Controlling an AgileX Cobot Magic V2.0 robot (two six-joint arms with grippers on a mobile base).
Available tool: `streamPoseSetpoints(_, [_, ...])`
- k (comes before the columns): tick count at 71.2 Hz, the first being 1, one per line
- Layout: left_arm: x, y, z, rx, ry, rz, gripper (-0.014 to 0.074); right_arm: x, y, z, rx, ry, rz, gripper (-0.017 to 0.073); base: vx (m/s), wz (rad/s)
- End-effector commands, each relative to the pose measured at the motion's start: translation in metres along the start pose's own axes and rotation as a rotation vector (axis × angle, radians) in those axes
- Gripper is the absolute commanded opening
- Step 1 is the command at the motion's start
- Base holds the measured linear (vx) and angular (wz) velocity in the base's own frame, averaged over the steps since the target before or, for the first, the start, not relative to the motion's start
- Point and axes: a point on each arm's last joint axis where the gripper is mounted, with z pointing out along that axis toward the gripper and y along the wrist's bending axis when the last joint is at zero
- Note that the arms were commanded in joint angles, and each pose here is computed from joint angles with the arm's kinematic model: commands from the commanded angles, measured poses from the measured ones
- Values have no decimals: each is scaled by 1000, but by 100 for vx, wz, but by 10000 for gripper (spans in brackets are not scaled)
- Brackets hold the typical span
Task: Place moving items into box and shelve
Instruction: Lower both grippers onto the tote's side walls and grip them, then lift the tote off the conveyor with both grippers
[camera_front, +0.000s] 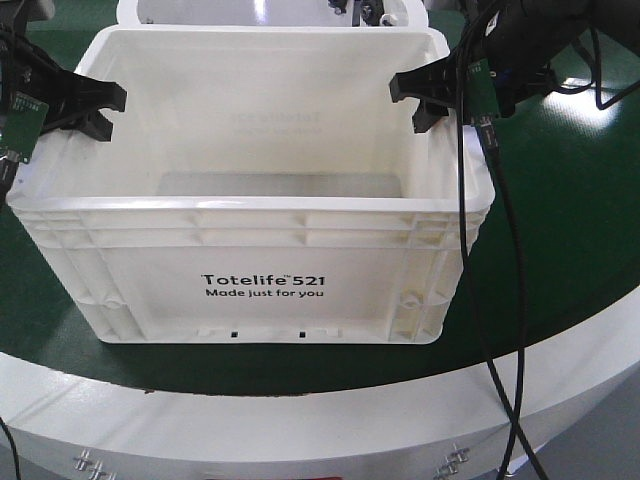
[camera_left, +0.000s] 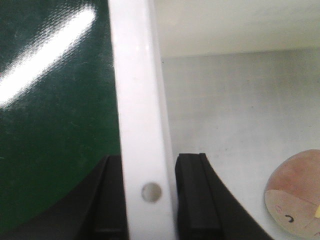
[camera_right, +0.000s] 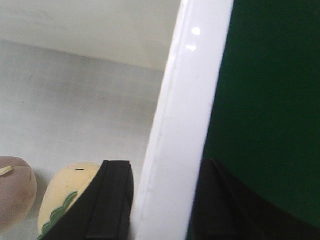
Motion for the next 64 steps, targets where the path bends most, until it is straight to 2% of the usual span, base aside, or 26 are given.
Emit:
streamPoseSetpoints(1, [-5, -2, -6, 5, -44, 3, -29, -10, 6, -24, -31, -116, 13, -12, 0, 0])
streamPoseSetpoints(15, [-6, -4, -9, 24, -65, -9, -27, -11, 6, -25, -32, -126, 9, -12, 0, 0])
streamPoseSetpoints(23, [-8, -8, -16, 56, -102, 15, -27, -11, 7, -26, -33, -129, -15, -12, 0, 0])
streamPoseSetpoints(29, [-11, -10, -25, 72, -134, 16, -27, -11, 8, -30, -40, -139, -24, -12, 0, 0])
streamPoseSetpoints(64, [-21, -21, -70, 119, -220, 24, -21, -9, 11, -88, -48, -279, -40, -12, 0, 0])
